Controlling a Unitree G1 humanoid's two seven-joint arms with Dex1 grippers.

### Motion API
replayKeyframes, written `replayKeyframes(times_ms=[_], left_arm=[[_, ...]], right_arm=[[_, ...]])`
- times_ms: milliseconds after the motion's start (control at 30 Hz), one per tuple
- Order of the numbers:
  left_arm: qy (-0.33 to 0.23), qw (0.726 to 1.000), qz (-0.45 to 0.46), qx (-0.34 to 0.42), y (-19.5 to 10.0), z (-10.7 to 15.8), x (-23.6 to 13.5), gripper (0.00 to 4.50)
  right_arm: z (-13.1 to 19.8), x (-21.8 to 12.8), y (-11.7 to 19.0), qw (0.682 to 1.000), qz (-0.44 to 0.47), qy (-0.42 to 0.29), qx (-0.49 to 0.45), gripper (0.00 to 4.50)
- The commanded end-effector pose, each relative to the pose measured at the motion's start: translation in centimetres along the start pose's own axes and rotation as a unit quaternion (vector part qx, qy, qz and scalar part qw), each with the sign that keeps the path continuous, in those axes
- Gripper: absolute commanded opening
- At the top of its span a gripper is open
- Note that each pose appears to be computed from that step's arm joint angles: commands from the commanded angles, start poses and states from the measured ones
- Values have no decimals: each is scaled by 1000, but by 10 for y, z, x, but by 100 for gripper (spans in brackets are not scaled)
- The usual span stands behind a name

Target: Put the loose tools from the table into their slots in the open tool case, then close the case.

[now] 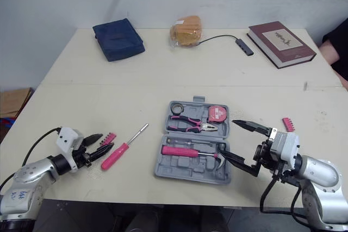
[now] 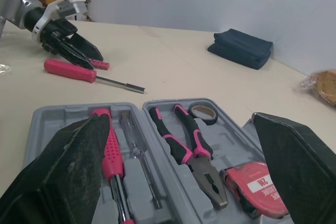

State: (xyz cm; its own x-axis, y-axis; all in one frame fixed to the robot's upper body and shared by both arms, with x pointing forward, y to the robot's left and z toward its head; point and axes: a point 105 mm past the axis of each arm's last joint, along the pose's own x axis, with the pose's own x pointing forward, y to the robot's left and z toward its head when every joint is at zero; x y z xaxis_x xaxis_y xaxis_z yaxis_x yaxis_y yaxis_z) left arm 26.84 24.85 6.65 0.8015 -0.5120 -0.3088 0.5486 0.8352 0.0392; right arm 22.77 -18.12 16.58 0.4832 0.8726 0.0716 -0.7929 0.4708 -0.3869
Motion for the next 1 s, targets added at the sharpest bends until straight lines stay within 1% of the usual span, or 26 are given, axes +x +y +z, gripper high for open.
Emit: replayKeyframes(times_ms=[33,67,133,200,267,333,400,433,533,600,633,767,867,1000], left_arm=[[50,998,-23,-38,-15,-31,1,84],[51,998,-22,-37,-16,-32,1,69],[48,998,-18,-32,-14,-31,0,69],[31,999,-12,-24,-11,-24,-2,69],[-18,1000,-4,-4,-6,-4,-3,69],[-82,996,-15,31,-6,28,-6,69],[-111,991,-48,62,-14,49,-8,69],[-117,988,-70,78,-19,56,-8,69],[-85,972,-152,159,-38,74,-5,69],[-83,959,-202,180,-53,88,-1,69],[-75,952,-229,190,-61,91,1,69],[-28,906,-355,229,-103,96,8,69],[17,882,-391,261,-116,91,14,69],[48,871,-405,274,-129,87,27,69]], right_arm=[[14,8,1,1000,5,-8,-16,450],[16,9,0,1000,4,-8,-16,450],[18,11,0,1000,2,-6,-16,450],[20,11,-2,1000,0,-4,-17,450],[20,11,-3,1000,-4,0,-19,450],[20,9,-5,1000,-8,6,-21,450],[19,5,-7,1000,-8,15,-24,450],[18,3,-8,1000,-6,19,-23,450],[12,-6,-8,999,7,35,-18,450],[8,-10,-9,999,6,40,-16,450],[7,-12,-9,999,8,41,-13,450],[-3,-23,2,998,33,56,16,450],[-9,-31,14,995,56,71,40,450],[-15,-38,28,991,86,90,57,450]])
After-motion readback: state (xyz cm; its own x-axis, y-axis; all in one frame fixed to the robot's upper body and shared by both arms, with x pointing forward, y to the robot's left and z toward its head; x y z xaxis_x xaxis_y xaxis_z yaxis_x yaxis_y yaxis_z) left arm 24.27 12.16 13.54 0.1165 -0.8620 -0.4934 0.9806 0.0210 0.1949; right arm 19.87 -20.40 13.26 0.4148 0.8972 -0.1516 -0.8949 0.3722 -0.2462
